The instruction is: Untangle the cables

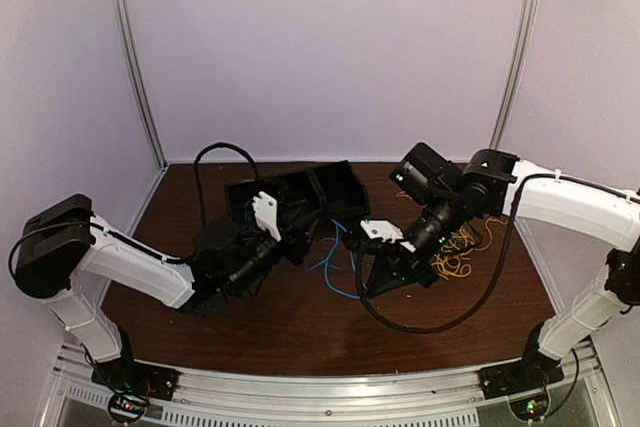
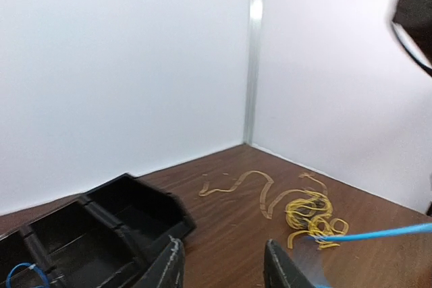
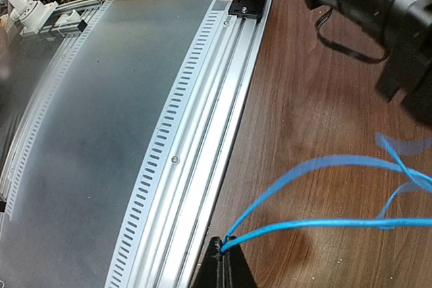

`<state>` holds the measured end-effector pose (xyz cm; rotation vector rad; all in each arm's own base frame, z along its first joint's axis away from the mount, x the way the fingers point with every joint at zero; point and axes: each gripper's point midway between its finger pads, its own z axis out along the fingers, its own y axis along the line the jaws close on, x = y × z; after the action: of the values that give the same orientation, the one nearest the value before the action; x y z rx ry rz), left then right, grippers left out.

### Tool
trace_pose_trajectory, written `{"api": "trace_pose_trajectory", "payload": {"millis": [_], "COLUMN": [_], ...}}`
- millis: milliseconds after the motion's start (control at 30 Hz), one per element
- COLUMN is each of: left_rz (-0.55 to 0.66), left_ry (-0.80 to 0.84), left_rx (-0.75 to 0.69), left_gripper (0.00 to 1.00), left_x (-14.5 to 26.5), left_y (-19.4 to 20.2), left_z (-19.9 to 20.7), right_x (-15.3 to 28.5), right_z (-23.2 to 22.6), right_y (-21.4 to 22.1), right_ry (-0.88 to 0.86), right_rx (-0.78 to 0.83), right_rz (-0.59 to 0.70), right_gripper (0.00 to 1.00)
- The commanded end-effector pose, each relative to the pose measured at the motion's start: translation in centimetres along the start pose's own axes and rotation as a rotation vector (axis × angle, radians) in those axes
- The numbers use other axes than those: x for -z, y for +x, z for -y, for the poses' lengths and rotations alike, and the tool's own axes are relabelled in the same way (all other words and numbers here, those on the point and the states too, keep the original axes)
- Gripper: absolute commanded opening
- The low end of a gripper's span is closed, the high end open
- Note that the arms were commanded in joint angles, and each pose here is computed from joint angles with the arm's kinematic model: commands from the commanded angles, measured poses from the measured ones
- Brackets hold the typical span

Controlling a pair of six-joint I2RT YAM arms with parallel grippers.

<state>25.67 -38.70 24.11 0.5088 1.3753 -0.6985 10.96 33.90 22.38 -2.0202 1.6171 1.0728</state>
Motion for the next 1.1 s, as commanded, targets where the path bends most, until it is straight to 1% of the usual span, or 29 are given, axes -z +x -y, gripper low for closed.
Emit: {"api": "trace_pose_trajectory", "payload": {"millis": [0,167,233,267,333,433,500,600,667,800,933,1067], "left_rz": [0.134,0.105,0.09,0.081,0.072,-0.009,-0.046,-0.067,-0.093,-0.108,-0.165,-0.208], "left_ry": [-0.24,-0.381,-0.405,-0.386,-0.216,0.14,0.277,0.367,0.427,0.549,0.656,0.707], "left_rx": [0.127,0.076,0.055,0.042,-0.016,-0.063,-0.064,-0.116,-0.155,-0.258,-0.299,-0.34], "left_gripper": [0.41,0.41,0.41,0.42,0.48,0.54,0.59,0.63,0.64,0.65,0.65,0.65], "left_x": [2.3,4.4,4.9,5.0,4.3,3.2,3.2,3.4,3.4,3.7,3.7,3.9], "left_y": [-4.0,-4.7,-4.8,-4.8,-5.3,-4.5,-3.7,-2.7,-1.8,-0.4,1.2,2.6], "left_z": [-8.9,-14.6,-15.9,-15.8,-13.3,-7.0,-3.9,0.2,2.8,7.7,10.5,12.4], "right_x": [0.6,0.9,1.0,0.9,0.8,0.7,0.6,0.4,0.3,0.2,0.1,0.0], "right_z": [-1.4,-1.7,-1.7,-1.6,-1.5,-1.3,-1.2,-1.0,-0.8,-0.5,-0.3,-0.2], "right_y": [0.2,0.1,0.1,0.0,0.1,0.2,0.2,0.1,0.1,0.2,0.1,0.0], "right_ry": [-0.006,-0.007,-0.002,-0.001,0.002,0.002,-0.001,-0.003,-0.002,-0.002,-0.002,0.0], "right_rx": [0.021,0.031,0.036,0.037,0.037,0.034,0.032,0.031,0.03,0.023,0.02,0.017], "right_rz": [0.015,0.023,0.026,0.028,0.026,0.023,0.022,0.022,0.02,0.011,0.009,0.007], "right_gripper": [0.0,0.0,0.0,0.0,0.0,0.0,0.0,0.0,0.0,0.0,0.0,0.0]}}
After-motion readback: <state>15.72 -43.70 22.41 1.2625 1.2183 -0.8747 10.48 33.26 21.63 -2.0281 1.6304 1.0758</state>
